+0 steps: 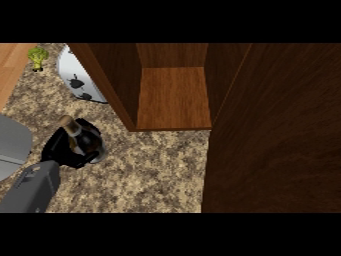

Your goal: Pick up the wine, place it into the cabinet and close the cabinet

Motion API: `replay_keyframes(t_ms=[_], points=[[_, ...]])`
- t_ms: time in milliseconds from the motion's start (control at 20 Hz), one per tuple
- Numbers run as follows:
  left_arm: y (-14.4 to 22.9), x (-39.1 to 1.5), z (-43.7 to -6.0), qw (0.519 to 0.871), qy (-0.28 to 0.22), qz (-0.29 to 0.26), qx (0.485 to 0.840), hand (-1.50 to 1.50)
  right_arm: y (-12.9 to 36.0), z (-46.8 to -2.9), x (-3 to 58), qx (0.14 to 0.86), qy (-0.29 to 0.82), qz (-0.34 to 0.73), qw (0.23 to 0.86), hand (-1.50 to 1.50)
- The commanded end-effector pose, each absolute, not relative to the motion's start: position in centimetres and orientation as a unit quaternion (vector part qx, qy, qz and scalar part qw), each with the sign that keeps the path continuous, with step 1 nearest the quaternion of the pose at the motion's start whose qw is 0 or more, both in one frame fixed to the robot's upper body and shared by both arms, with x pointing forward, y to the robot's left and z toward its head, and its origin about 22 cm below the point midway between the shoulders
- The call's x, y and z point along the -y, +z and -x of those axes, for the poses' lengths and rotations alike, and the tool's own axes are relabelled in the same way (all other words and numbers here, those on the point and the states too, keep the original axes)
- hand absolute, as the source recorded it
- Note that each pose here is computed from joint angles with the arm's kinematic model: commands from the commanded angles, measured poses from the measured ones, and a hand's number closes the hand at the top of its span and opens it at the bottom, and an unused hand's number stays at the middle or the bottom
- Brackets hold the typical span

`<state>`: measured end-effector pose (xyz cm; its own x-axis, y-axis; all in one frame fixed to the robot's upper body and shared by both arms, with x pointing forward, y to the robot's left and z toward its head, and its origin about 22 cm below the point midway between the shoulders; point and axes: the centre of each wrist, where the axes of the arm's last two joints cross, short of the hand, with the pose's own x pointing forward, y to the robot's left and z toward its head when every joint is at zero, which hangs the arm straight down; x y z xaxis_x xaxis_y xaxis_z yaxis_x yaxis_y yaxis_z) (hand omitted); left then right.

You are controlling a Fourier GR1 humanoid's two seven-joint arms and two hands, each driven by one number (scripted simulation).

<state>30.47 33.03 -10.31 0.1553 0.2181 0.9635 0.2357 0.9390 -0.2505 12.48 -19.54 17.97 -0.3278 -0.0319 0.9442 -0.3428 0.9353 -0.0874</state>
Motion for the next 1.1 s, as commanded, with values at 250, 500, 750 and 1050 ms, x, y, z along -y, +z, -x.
replay_keyframes(t_ms=[250,500,750,1050], points=[[-13.3,-32.4,-26.3,0.678,0.093,0.103,0.721,1.5,20.4,-9.3,20.5,0.814,0.132,-0.141,0.547,-1.5],[-15.1,-30.2,-22.9,0.64,0.153,0.067,0.75,1.5,20.8,-8.9,20.4,0.817,0.12,-0.133,0.549,-1.5],[-12.2,-27.5,-24.2,0.598,0.143,0.122,0.779,1.5,20.6,-9.0,20.6,0.815,0.12,-0.136,0.55,-1.5],[-8.9,-25.0,-23.5,0.605,0.112,0.147,0.774,1.5,20.3,-9.0,20.3,0.814,0.116,-0.139,0.553,-1.5]])
